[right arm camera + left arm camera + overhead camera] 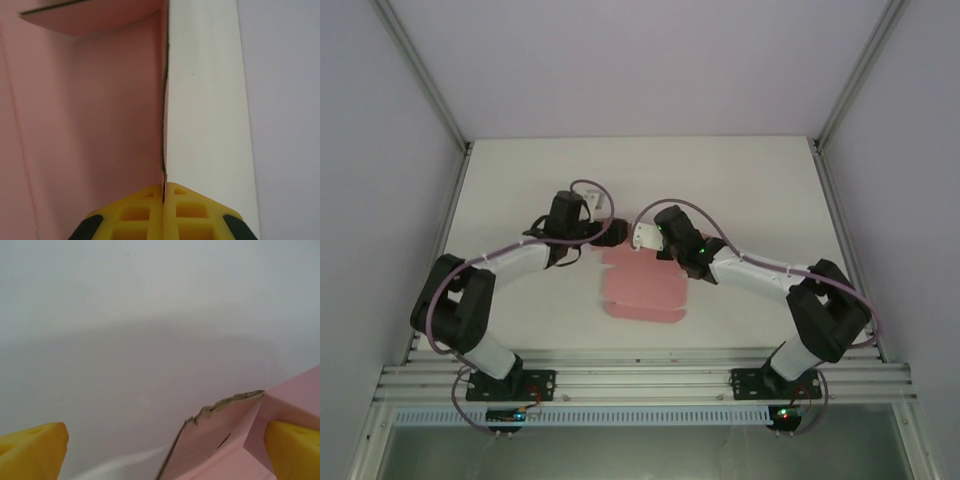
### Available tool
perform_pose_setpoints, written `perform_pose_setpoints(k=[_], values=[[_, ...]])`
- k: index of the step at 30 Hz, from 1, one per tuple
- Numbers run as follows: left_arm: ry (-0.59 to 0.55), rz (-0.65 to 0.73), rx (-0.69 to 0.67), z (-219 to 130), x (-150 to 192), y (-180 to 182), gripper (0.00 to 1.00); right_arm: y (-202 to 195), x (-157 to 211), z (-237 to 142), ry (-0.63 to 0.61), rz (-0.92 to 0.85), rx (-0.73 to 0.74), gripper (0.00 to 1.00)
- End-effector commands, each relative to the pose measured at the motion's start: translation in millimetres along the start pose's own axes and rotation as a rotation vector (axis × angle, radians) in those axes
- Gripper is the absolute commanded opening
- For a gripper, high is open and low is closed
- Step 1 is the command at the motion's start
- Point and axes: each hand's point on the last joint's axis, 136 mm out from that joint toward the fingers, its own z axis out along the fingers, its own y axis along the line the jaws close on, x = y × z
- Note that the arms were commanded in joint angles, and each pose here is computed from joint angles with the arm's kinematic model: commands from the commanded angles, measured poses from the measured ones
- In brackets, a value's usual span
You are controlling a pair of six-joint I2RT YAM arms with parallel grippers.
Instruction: Assemble paper box
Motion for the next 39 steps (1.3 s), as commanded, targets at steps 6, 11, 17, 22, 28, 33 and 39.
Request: perform_pose_setpoints(k=[6,11,17,22,28,33,39], values=[[-0.162,-0.082,-0.022,-10,-17,3,1.0,1,-11,-23,-0.119,0.15,-0.039,0.0],[-0.151,-0.069,-0.025,-36,-9,2,1.0,-6,1,-28,-0.103,0.182,-0.035,0.0],[-0.148,-0.089,0.044,-71,12,-4,1.0,-14,11,-31,-0.092,0.22,-0.011,0.0],[-0.196,-0.243,-0.093,-99,32,46,0.99,-18,8,-36,-0.137,0.27,-0.015,0.0],[-0.195,-0.337,-0.13,-101,44,77,1.0,-22,3,-46,-0.19,0.303,-0.019,0.0],[-0.175,-0.316,0.0,-74,38,64,0.99,-26,-1,-52,-0.226,0.339,-0.024,0.0],[-0.127,-0.261,0.173,-48,34,41,1.0,-30,-2,-54,-0.237,0.362,-0.026,0.0]])
